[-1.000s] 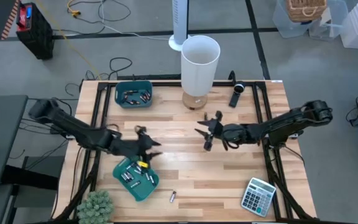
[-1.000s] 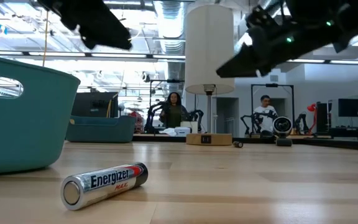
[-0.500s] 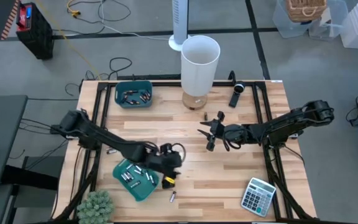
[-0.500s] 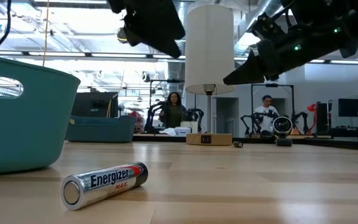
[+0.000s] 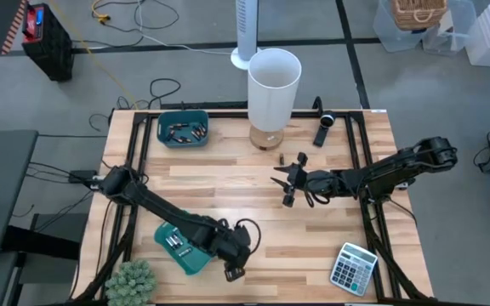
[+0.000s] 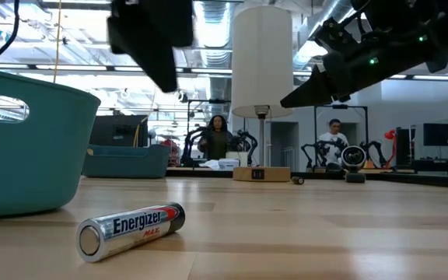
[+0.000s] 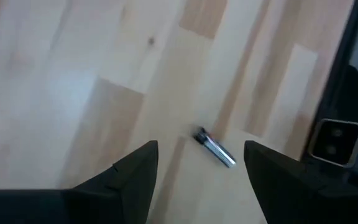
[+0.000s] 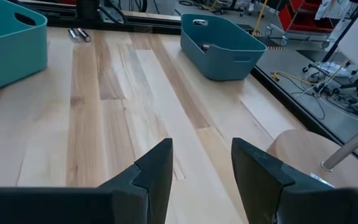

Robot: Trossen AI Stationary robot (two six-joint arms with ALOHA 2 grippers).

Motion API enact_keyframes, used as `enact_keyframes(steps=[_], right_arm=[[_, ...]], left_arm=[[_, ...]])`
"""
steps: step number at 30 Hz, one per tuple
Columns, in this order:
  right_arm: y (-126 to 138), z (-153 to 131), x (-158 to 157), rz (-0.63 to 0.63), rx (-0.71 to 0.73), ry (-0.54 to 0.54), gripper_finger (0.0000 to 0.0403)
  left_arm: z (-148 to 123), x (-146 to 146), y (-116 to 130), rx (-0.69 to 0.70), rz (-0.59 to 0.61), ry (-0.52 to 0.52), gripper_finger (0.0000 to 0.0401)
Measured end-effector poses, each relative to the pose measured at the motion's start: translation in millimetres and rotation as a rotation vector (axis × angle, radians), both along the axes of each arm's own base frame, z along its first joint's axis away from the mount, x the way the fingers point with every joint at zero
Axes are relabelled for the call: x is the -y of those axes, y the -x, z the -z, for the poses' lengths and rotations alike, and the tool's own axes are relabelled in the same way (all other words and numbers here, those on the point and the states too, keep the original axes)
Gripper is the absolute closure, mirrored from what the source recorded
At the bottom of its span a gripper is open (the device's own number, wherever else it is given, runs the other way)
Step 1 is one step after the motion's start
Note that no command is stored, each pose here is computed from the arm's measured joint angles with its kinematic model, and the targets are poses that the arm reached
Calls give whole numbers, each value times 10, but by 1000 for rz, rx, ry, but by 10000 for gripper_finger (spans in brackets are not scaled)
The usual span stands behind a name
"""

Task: Sort batteries
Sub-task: Put the silver battery into the green bin

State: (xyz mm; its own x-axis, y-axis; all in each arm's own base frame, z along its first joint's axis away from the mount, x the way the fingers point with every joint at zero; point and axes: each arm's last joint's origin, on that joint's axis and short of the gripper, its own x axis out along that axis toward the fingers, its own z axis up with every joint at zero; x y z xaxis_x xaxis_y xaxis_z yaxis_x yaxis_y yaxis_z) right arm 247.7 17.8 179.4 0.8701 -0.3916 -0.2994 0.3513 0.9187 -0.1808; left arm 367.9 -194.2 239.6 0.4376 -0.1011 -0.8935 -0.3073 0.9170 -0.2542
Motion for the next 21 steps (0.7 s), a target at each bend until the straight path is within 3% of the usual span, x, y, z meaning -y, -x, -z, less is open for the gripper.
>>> enact_keyframes(steps=[8,13,21], right_arm=[[6,4,-57,-18,2,-15,225],[13,5,-115,-36,9,-30,225],[25,11,-186,-55,15,-61,225]], left_arm=[[193,232,-10,14,-39,27,168],[435,280,-16,-65,-68,-1,168],[451,291,3,-73,-79,-18,168]])
